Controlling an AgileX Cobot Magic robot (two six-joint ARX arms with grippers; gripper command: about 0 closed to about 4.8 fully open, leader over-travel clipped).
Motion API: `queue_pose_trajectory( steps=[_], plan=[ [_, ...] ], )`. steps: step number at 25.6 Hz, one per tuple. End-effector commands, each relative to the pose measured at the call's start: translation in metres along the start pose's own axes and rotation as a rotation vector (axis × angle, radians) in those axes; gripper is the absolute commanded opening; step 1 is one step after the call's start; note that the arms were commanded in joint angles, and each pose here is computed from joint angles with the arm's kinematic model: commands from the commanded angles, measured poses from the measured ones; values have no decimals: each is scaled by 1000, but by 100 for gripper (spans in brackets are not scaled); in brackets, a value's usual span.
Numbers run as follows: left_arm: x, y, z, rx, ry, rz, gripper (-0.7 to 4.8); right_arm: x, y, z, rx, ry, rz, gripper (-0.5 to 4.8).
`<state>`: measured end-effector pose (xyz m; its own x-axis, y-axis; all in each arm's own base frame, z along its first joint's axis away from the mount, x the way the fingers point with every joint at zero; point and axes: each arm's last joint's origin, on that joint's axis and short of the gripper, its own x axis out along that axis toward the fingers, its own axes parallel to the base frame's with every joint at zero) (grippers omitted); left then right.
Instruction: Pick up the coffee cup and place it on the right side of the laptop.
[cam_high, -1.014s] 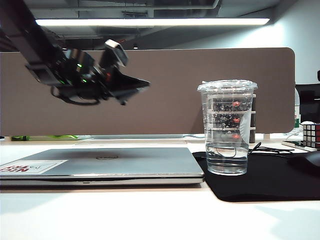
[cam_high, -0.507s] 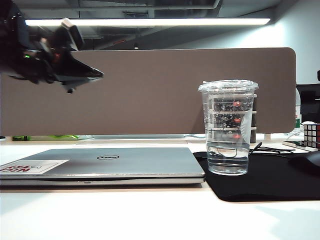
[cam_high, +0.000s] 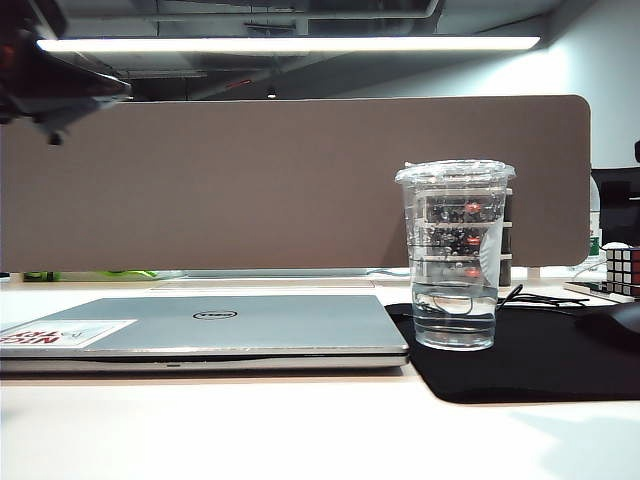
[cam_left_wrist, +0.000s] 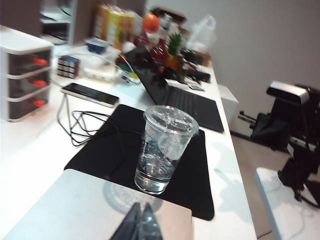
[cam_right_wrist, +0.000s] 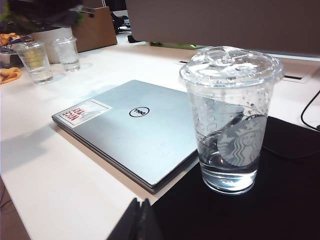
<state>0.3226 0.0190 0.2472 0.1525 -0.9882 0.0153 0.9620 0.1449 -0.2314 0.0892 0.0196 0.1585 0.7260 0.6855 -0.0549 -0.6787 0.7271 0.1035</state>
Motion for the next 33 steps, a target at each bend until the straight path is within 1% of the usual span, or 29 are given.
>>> queue_pose_trajectory(
  steps=[1,3,7,9,10,12,14,16,18,21,22,25,28,32,33],
  plan=[
    [-13,-16,0,-32,-33,42,-5,0,0,-1,-9,-6,0,-1],
    [-20,-25,-1,-44,-44,68,-4,0,0,-1,-9,-7,3,-1],
    [-33,-41,0,-95,-59,114,-4,0,0,0,-16,-14,1,-1],
    [-38,-58,2,-80,-66,138,-5,0,0,1,-23,-21,3,-1],
    [-40,-69,3,-67,-68,151,-5,0,0,1,-23,-21,2,-1],
    [-39,-84,3,-55,-69,157,-5,0,0,1,-23,-21,1,-1],
    [-37,-101,3,-31,-69,158,-5,0,0,1,-22,-21,3,-1],
    [-33,-130,3,23,-65,160,-5,0,0,1,-22,-20,4,-1],
    [-31,-144,3,53,-63,163,-4,0,0,1,-23,-21,3,-1],
    [-31,-162,4,67,-65,180,-4,0,0,1,-22,-20,4,-1],
    [-32,-175,4,81,-68,201,-5,0,0,1,-24,-21,3,-1],
    [-34,-193,2,110,-71,242,-5,0,0,1,-23,-21,4,-1],
    [-38,-213,0,127,-83,316,-5,0,0,1,-24,-21,4,-1],
    [-40,-240,-6,212,-87,435,-5,0,0,1,-28,-21,2,-1],
    [-39,-251,-6,262,-81,492,-5,0,0,1,-34,-21,-4,-1]
  ],
)
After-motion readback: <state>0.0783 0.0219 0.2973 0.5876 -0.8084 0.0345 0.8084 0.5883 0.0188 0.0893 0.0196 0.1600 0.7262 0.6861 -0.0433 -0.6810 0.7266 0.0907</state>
